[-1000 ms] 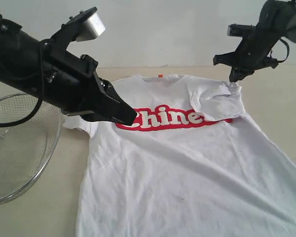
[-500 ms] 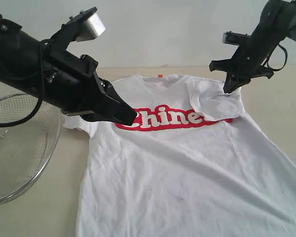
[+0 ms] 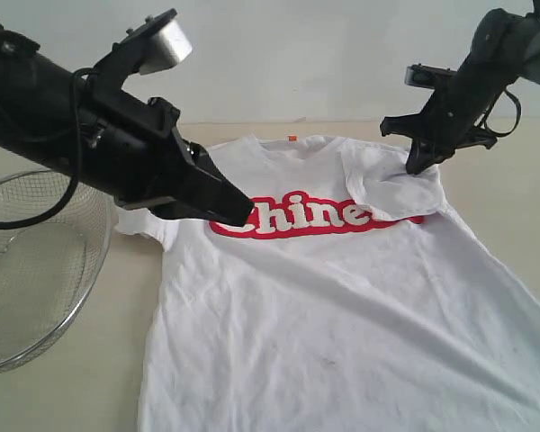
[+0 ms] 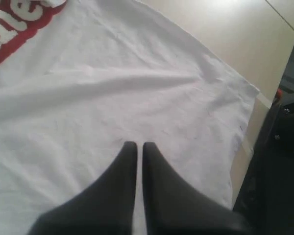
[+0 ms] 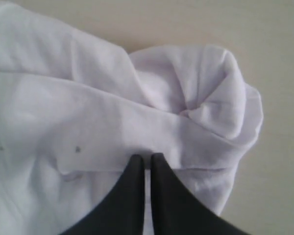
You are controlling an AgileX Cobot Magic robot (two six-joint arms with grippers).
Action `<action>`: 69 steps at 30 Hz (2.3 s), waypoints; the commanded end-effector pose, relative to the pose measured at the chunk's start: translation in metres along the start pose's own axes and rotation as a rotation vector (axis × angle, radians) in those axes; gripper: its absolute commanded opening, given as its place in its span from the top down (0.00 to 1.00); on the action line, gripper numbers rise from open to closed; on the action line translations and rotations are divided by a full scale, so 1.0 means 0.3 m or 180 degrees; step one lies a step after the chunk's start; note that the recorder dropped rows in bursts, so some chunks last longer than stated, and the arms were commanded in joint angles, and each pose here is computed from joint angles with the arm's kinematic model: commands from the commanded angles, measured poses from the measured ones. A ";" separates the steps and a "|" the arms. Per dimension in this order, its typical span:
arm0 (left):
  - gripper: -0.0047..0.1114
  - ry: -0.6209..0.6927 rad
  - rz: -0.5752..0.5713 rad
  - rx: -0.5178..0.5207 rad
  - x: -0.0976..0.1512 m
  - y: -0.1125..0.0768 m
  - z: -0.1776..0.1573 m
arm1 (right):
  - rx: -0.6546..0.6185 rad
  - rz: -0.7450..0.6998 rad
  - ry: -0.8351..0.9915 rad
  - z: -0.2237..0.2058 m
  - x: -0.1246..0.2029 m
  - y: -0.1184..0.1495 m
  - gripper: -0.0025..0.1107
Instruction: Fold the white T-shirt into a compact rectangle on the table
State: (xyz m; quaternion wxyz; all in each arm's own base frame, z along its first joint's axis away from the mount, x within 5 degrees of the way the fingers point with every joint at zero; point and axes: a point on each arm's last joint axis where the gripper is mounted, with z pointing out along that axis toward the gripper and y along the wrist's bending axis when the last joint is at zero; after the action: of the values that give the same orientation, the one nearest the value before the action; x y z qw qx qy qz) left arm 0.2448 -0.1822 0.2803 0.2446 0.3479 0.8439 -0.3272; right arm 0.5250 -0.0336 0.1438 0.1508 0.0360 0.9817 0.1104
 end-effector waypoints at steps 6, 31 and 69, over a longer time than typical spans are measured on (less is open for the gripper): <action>0.92 -0.0104 -0.0019 0.0017 -0.007 -0.022 -0.023 | 0.0101 -0.0127 0.0130 -0.203 0.031 0.035 0.98; 0.92 -0.0074 -0.0041 0.0052 -0.004 -0.027 -0.024 | 0.0236 -0.0465 0.0444 -0.196 0.270 0.059 0.98; 0.92 -0.0039 -0.0086 0.0088 -0.001 -0.030 -0.024 | 0.0599 -0.0641 0.0652 -0.074 0.311 -0.008 0.56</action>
State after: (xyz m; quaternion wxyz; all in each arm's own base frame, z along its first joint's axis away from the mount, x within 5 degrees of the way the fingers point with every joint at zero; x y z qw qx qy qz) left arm 0.2398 -0.1810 0.2874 0.2443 0.3432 0.8422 -0.3365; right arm 0.4287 -0.0284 0.1381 0.0532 -0.0648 0.9963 0.0194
